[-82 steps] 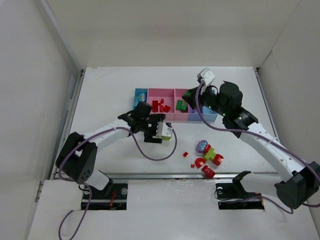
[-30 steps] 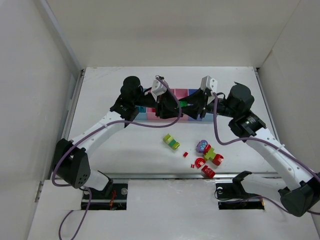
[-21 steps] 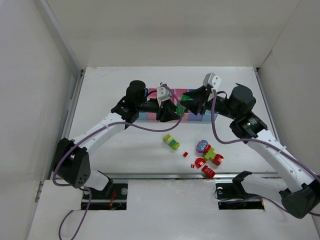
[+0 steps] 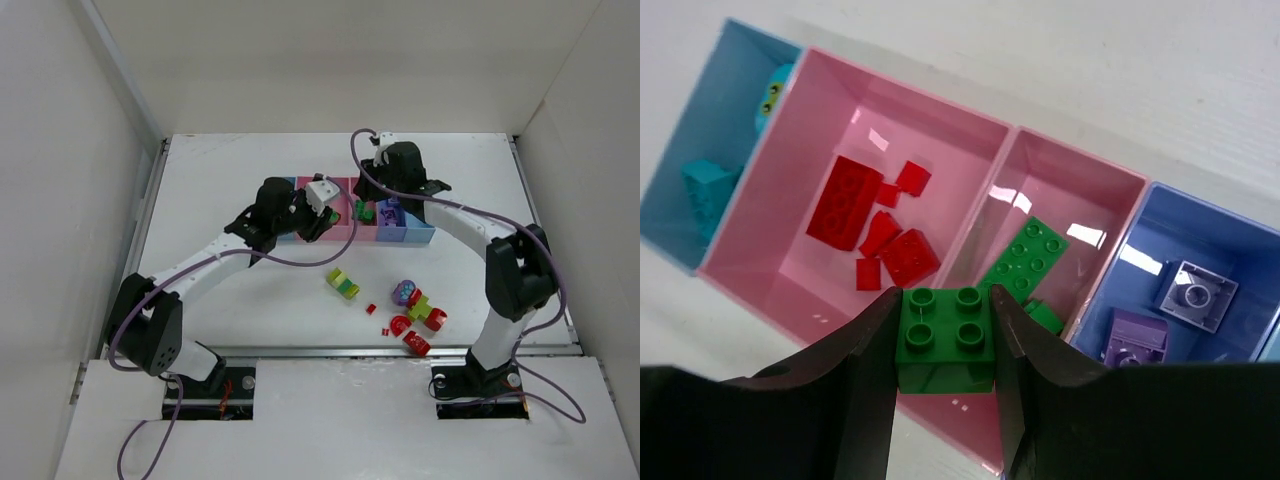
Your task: Sort the legos into containers by color
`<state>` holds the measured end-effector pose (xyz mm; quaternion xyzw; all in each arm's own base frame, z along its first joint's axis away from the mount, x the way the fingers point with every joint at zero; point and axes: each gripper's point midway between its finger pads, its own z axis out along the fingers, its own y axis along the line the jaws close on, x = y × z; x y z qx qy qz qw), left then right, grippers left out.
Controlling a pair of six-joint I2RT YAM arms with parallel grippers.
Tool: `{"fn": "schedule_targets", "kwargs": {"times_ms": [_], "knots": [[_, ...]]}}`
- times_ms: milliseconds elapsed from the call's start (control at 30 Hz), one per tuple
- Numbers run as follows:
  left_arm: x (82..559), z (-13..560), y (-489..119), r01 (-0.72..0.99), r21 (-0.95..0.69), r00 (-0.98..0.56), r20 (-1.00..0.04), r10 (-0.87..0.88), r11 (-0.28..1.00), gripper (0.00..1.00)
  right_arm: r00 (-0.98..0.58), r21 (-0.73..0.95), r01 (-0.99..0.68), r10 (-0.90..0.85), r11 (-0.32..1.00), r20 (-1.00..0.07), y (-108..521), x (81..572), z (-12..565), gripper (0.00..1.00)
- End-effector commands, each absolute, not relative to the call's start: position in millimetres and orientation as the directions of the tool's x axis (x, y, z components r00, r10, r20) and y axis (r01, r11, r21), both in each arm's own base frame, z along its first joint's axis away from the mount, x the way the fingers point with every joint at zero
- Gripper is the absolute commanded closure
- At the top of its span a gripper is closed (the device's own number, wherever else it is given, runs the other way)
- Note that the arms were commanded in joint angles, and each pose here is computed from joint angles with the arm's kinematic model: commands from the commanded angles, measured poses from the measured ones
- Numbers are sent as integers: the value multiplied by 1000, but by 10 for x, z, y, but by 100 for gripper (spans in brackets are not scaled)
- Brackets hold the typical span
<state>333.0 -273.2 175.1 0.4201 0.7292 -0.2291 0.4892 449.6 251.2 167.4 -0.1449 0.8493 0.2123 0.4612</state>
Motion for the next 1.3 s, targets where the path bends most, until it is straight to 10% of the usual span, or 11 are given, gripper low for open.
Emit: {"fn": "schedule_targets", "kwargs": {"times_ms": [0,100,400,967,1167,1267], "knots": [[3380,1908,-2699,813,104,-131,-926,354,573,100,-516,279,-435,16,856,-856,2594,4621,1977,90],[3379,1887,-2694,814,112,-124,-925,359,570,100,-549,287,-412,16,865,-835,2557,4647,1871,61],[3529,1871,-2848,827,112,-100,-935,341,550,100,-543,253,-366,16,896,-840,2430,4733,1814,20],[4372,1720,-3639,812,77,-125,-945,302,578,99,-425,157,-323,5,933,-905,1832,4777,2308,18],[4417,1636,-3761,822,59,-143,-942,305,567,27,-417,136,-313,-8,940,-909,1681,4806,2310,18],[4411,1676,-3776,827,54,-146,-941,306,559,17,-386,113,-326,-24,939,-922,1662,4778,2435,18]]}}
